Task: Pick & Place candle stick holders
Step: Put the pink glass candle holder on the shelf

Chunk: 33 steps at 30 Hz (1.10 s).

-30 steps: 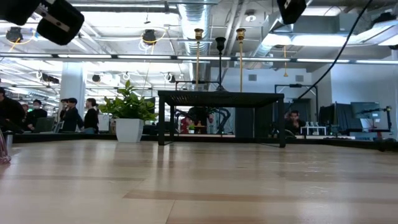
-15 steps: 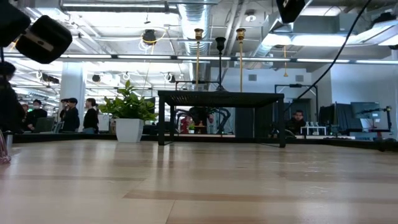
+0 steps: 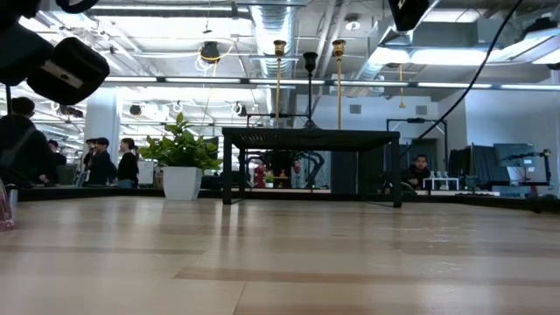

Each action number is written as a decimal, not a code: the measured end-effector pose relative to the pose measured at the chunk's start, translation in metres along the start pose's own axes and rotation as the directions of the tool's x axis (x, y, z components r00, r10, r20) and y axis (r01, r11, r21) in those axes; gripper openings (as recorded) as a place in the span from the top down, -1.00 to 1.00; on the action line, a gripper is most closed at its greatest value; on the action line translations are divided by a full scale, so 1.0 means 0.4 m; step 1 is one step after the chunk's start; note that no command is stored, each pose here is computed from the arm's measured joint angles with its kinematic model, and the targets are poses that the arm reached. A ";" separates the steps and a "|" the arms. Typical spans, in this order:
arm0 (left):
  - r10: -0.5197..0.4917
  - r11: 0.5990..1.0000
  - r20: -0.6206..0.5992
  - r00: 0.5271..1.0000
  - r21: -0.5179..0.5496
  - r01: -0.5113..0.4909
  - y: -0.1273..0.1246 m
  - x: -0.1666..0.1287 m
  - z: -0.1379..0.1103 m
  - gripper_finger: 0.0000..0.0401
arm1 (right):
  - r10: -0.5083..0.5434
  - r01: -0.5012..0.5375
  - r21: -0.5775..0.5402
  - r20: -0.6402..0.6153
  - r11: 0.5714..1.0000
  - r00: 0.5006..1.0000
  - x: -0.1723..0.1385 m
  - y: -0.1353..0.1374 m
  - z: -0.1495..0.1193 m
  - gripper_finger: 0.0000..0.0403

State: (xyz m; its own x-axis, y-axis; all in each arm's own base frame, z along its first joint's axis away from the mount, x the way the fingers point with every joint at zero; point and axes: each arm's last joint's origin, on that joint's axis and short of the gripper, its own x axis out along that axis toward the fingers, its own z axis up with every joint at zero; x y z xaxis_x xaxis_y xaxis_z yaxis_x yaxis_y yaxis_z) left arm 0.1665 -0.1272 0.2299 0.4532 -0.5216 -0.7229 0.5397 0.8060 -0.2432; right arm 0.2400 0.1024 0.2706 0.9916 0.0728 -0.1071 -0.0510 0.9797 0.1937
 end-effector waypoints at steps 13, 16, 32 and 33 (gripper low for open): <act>0.003 0.999 0.014 1.000 -0.052 -0.002 0.002 0.026 0.010 0.40 | 0.000 0.000 -0.003 -0.008 1.000 1.000 0.000 0.000 -0.002 1.00; 0.025 0.998 0.009 1.000 -0.056 -0.024 0.005 0.033 0.010 0.43 | 0.000 -0.001 -0.003 -0.009 1.000 1.000 0.000 0.000 -0.002 1.00; 0.027 0.995 0.021 0.999 -0.098 -0.025 0.011 0.081 0.021 0.51 | 0.000 0.000 -0.008 -0.020 1.000 1.000 0.000 0.000 -0.005 1.00; 0.036 0.995 0.023 0.999 -0.098 -0.033 0.012 0.081 0.021 0.52 | 0.000 0.000 -0.008 -0.020 1.000 1.000 0.000 0.000 -0.005 1.00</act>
State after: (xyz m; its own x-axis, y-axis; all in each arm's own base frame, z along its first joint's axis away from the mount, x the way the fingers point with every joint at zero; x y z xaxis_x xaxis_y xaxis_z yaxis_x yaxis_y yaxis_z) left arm 0.1897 -0.1427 0.2108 0.4885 -0.4989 -0.7159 0.4523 0.8464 -0.2812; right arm 0.2396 0.1027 0.2686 0.9890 0.0763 -0.1265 -0.0519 0.9812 0.1860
